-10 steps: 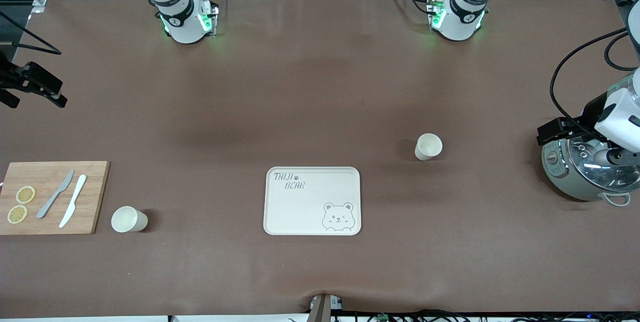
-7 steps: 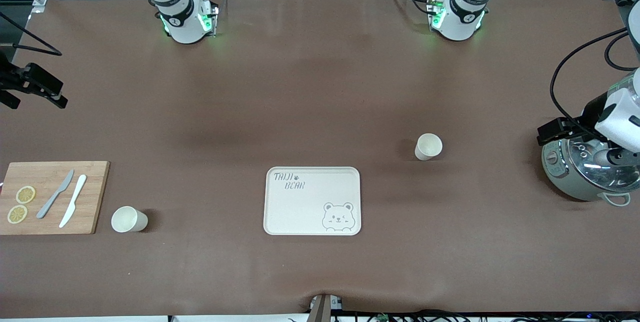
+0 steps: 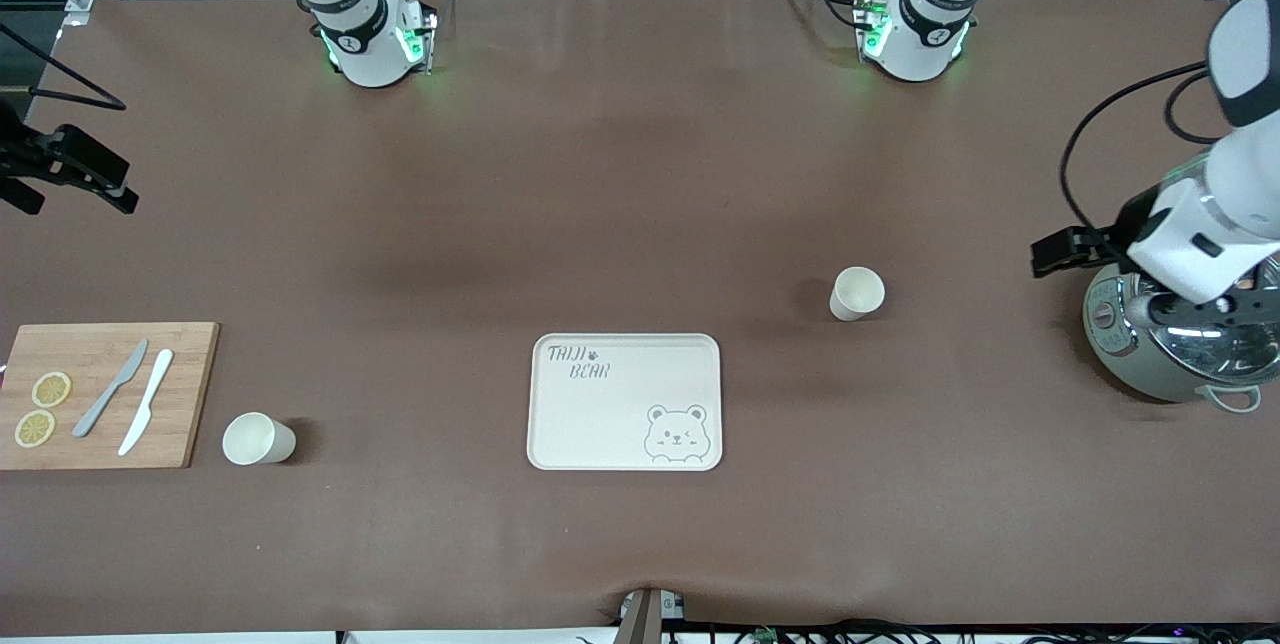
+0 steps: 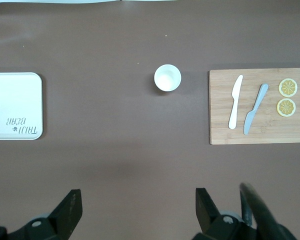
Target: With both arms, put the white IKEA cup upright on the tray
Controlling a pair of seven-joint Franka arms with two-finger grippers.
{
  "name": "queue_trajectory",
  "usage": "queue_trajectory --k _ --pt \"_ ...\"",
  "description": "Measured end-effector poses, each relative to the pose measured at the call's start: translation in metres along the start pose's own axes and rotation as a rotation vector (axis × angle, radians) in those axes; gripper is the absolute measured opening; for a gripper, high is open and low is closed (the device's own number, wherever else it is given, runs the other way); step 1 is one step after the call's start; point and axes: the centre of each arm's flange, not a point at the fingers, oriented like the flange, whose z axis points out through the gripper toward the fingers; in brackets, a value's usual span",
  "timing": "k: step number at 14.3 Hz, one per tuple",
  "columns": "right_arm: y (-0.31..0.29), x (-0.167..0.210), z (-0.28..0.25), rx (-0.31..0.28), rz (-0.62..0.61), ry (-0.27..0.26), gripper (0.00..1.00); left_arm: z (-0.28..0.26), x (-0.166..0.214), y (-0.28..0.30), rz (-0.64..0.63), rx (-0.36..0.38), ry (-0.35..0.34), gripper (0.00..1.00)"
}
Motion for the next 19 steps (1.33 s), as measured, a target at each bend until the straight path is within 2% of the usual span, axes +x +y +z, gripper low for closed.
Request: queue_trajectory --k 3,5,7,10,13,15,19 --pt "-0.001 0.002 0.004 0.000 -0.002 -0.007 1.00 0.024 0.003 0.056 0.052 -0.010 -0.005 1.00" --pt "-0.002 0.005 0.011 0.000 -0.003 -0.017 1.00 0.045 0.010 0.091 0.093 -0.017 0.024 1.00" --pt "-0.004 0.009 0.019 0.000 -0.007 -0.031 1.00 0.079 0.018 0.132 0.148 -0.026 0.058 1.00" --pt "-0.010 0.013 0.030 0.001 -0.018 -0.048 1.00 0.135 0.026 0.176 0.202 -0.028 0.062 1.00" --pt "-0.010 0.020 0.049 -0.001 -0.018 -0.078 1.00 0.169 0.032 0.170 0.223 -0.018 0.036 1.00" --pt "-0.009 0.033 0.075 -0.003 -0.016 -0.093 1.00 0.195 0.026 0.159 0.247 -0.022 0.062 1.00" --pt "-0.009 0.070 0.147 -0.007 -0.014 -0.072 1.00 0.237 -0.027 0.126 0.297 -0.021 0.119 1.00"
